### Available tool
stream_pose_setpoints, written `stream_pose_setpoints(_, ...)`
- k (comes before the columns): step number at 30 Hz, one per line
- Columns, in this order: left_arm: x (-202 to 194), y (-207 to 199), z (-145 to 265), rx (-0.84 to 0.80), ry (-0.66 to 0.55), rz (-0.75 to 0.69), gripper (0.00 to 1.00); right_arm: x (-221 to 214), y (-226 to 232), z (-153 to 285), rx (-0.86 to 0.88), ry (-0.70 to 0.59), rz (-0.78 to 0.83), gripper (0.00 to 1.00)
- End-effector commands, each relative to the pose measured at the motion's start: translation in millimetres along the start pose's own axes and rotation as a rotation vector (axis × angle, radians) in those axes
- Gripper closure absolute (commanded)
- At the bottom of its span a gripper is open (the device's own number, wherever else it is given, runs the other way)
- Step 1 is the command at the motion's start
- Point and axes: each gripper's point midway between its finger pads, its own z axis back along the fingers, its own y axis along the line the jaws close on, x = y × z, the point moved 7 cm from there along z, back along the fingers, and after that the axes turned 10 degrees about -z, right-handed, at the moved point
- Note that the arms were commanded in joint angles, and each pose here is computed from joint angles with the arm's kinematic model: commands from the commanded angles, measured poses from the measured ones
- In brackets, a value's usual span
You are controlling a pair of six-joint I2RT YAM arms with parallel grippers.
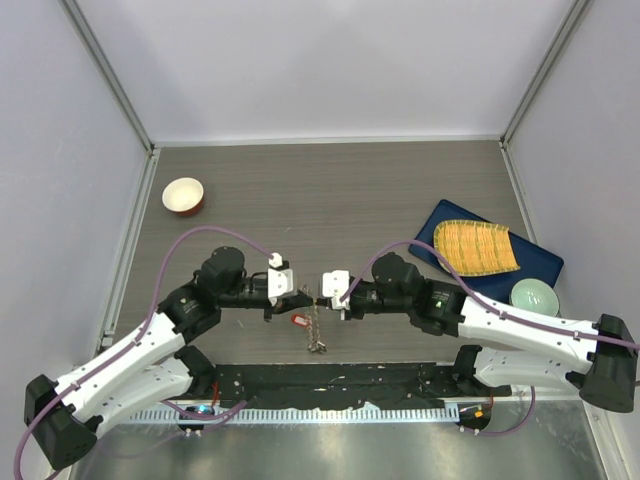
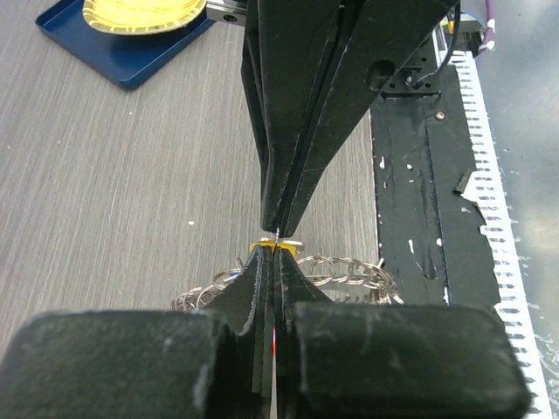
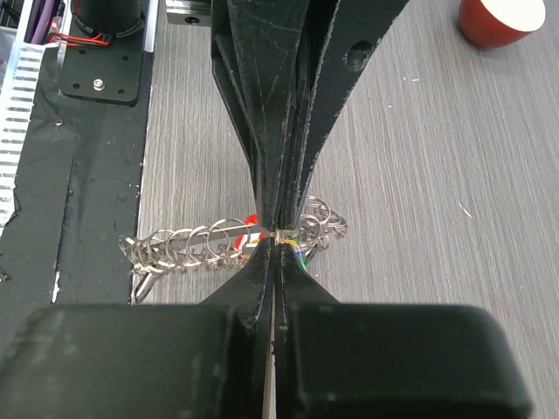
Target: Put the keys on the keyring
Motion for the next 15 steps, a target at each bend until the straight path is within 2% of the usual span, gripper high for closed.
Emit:
stream_pose_setpoints(1,22,11,2,0.078,-0.093,-0.069,1.0,10,-1,-1,-0.026,-0.064,0.01,0.99)
stream_pose_setpoints(4,17,13,2,0.145,-0.101,-0.017,1.0,8,-5,4,-0.081,-0.058,-0.01,0.99)
stream_pose_setpoints(10,3,15,-4,0.318,-0.227,0.119,1.0,-3,-15,15,-0.248,-0.037,-0.09,0.99)
stream_pose_setpoints(15,-14,19,-11,0.426,-0.306,0.108,1.0,-16,-21,21,-0.369,-0.02,-0.156,0.99)
